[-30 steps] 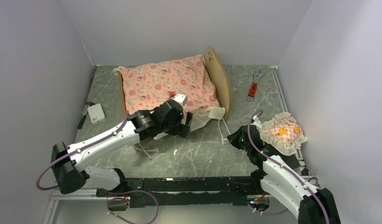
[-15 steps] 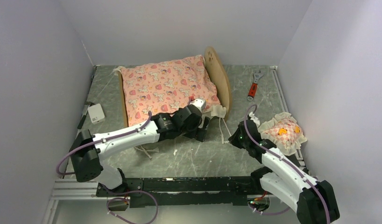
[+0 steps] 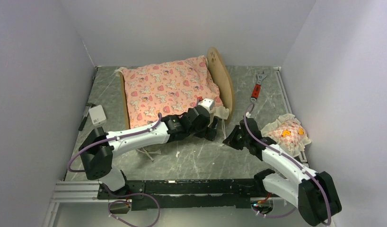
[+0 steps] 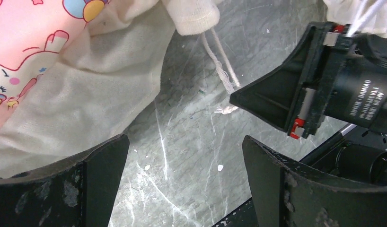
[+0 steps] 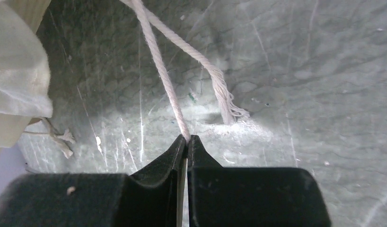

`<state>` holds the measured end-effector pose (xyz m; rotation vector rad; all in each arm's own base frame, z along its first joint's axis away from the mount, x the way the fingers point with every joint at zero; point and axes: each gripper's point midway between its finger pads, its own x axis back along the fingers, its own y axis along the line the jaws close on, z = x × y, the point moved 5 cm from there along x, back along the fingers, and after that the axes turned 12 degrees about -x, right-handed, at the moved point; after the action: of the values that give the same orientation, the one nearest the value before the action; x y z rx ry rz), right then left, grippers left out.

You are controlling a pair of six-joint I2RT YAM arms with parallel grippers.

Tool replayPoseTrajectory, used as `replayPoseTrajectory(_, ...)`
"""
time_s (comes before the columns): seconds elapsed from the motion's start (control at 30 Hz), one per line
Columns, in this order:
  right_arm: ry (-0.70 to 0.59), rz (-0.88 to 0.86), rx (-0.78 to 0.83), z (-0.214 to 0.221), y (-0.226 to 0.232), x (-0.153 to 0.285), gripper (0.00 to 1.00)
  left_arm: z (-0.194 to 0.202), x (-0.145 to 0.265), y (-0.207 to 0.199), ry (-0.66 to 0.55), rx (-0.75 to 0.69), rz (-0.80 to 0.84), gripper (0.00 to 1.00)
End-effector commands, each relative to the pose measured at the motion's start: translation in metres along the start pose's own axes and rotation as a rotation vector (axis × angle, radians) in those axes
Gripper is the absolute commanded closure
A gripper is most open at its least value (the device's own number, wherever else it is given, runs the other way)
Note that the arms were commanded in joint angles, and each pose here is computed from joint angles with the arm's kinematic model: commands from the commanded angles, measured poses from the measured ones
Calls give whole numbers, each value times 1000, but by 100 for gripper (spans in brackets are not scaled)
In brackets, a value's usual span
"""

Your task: Set up the pet bed

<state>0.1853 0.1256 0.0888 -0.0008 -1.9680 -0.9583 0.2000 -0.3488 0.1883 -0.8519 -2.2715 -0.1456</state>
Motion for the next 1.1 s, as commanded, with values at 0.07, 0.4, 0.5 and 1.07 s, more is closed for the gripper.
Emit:
replayPoseTrajectory(0.07,53,-99,-40,0,22,-14,77,-10,-1,-6,-51,8,22,5)
replayPoseTrajectory(0.4,-84,31,63,-14,0,3,60,-12,-2,-4,-67,21,7,6)
replayPoseTrajectory(0.5,-130,40,79,-19,-2,2,60,-12,-4,-6,-66,27,14,8)
replayPoseTrajectory(1.07,-115,99,140,-25,-4,-47,58,-12,-1,-4,-58,44,-5,12)
